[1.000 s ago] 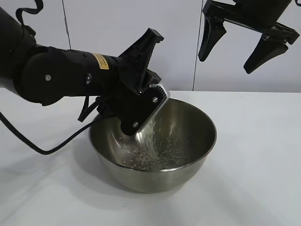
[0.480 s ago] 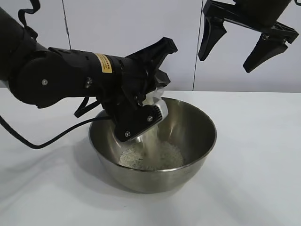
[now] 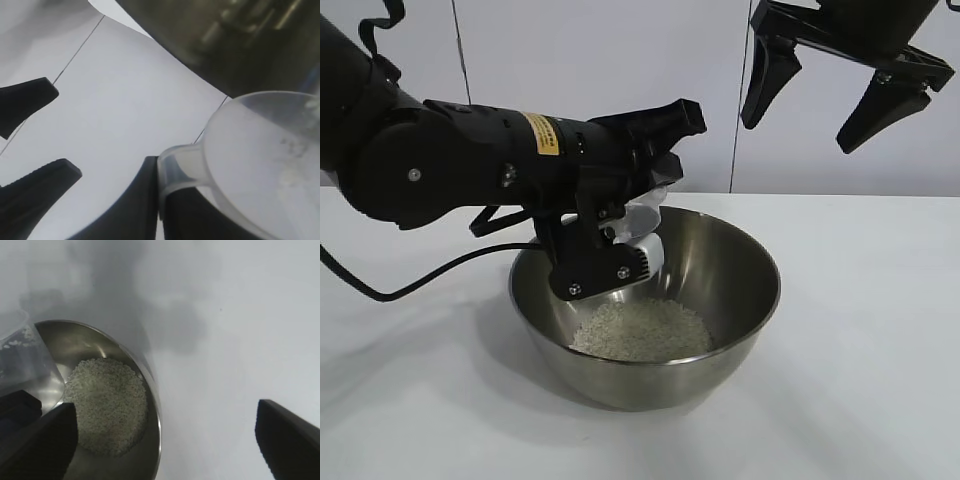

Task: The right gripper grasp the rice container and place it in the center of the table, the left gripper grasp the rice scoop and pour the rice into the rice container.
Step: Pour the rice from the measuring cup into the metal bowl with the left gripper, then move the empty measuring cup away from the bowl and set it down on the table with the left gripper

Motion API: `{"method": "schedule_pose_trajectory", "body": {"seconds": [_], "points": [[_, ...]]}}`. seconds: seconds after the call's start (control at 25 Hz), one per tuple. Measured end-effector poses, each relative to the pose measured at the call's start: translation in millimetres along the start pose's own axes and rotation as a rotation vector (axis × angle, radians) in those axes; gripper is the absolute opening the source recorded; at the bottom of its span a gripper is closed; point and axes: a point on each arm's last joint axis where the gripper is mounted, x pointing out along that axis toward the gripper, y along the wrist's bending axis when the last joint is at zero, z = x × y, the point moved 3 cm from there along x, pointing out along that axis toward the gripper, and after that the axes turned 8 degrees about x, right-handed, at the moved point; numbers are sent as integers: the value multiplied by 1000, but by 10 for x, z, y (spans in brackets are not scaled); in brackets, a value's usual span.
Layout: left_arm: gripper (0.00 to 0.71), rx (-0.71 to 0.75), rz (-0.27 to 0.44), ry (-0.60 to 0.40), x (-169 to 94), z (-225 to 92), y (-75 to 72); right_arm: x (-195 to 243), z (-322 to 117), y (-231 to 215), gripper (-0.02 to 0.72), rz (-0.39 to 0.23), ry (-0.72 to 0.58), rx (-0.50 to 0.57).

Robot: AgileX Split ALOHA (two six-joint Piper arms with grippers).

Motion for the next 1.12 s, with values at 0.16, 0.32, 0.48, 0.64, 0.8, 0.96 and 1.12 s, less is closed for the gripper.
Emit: {"method": "schedule_pose_trajectory", "body": {"seconds": [0.16, 0.32, 0.48, 0.64, 0.8, 0.96, 1.12], "points": [[3, -435, 199, 172, -36, -218, 219, 0, 0, 0, 661, 0, 0, -2], [3, -890, 346, 338, -114, -403, 311, 0, 5, 4, 661, 3, -4, 0], [3, -1228, 342, 459, -160, -457, 213, 0, 17, 16, 661, 13, -14, 10], [3, -1436, 359, 532, -193, -465, 150, -1, 25, 18, 661, 15, -21, 14], [3, -1605, 446, 551, -293, -588, 264, -1, 29, 19, 661, 16, -24, 16], [3, -1794, 508, 522, -472, -844, 417, -1, 29, 28, 661, 23, -23, 23], [3, -1969, 393, 467, -628, -898, 348, -1, 29, 38, 661, 31, -24, 28]]}}
